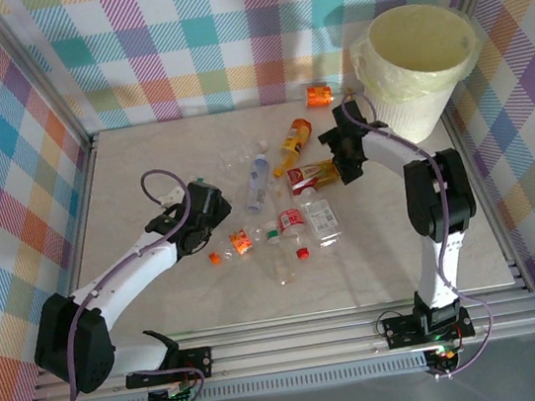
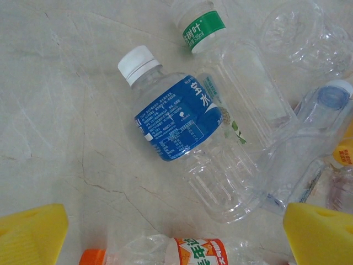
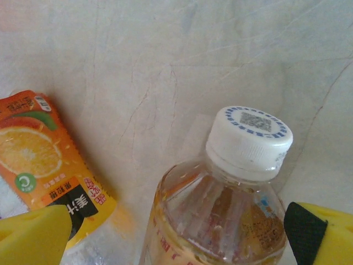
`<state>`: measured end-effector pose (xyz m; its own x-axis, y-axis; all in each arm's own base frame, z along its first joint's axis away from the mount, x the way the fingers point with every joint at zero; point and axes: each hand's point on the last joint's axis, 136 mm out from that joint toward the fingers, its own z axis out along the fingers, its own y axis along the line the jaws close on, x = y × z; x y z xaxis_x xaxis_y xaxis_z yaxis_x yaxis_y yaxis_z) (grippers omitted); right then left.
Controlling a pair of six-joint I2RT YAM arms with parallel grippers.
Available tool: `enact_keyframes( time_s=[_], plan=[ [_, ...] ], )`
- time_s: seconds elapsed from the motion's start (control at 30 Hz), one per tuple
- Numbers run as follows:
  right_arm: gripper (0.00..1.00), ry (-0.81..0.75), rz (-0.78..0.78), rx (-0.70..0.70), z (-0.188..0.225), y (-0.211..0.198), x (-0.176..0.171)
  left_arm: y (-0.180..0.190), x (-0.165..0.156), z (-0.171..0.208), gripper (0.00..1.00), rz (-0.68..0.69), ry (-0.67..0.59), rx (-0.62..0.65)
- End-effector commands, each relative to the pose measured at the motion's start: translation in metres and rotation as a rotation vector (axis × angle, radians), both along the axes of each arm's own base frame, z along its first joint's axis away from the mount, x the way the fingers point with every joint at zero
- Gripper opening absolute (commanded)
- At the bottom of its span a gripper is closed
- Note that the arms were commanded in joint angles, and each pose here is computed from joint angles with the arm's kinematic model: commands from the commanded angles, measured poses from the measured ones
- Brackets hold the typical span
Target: Put the plastic bottles in the bin
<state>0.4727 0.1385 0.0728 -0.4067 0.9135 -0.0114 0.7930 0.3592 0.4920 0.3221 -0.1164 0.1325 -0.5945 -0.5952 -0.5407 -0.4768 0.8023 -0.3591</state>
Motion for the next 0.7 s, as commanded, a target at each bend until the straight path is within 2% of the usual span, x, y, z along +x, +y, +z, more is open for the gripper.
enact_keyframes(
  time_s=[0.0, 0.43, 0.67],
  plan=[
    [1.00, 0.083, -0.026, 0.037, -0.011, 0.008, -0.003, 0.008, -0.003, -0.006, 1.00, -0.010, 0.015, 0.028],
    [0.99, 0.161, 0.016, 0.116, -0.035, 0.027, -0.003, 0.006, -0.003, -0.009, 1.00, -0.062, 0.005, 0.039],
    [0.86, 0.102, 0.021, 0.124, -0.030, 0.027, 0.002, -0.001, 0.000, -0.015, 1.00, -0.089, 0.017, 0.027]
  ],
)
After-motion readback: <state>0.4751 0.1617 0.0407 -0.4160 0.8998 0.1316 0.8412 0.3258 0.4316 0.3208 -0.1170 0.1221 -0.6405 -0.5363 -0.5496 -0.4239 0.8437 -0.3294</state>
